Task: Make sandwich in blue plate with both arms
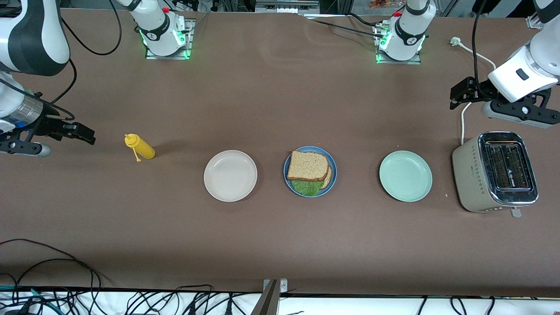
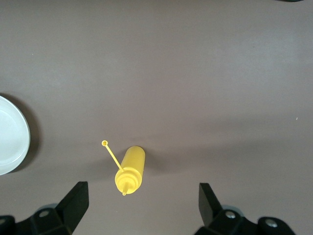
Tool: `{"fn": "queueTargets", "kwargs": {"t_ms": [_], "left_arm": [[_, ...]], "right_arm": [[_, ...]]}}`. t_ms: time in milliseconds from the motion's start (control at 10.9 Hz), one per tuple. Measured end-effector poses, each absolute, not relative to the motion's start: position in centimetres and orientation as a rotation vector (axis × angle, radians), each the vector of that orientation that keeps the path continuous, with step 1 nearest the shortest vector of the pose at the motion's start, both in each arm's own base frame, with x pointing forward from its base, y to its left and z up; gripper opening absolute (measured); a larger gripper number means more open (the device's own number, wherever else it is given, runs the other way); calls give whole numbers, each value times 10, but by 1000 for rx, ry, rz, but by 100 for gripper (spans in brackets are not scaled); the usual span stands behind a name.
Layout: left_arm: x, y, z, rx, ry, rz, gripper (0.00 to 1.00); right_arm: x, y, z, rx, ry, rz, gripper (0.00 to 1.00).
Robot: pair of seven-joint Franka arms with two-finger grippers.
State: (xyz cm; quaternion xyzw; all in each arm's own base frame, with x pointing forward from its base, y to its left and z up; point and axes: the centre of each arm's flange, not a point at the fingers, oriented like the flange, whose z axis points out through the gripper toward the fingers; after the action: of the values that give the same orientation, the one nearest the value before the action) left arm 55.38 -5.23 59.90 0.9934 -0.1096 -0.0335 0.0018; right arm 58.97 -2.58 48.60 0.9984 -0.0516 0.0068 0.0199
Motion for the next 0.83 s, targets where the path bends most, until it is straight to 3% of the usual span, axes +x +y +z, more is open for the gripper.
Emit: {"fn": "queueTargets", "kwargs": {"t_ms": [826], "left_arm": [[556,-26,599,3123,-271,-105,100]], "right_arm": [[590,-27,486,3097,-163,21,100]]}}
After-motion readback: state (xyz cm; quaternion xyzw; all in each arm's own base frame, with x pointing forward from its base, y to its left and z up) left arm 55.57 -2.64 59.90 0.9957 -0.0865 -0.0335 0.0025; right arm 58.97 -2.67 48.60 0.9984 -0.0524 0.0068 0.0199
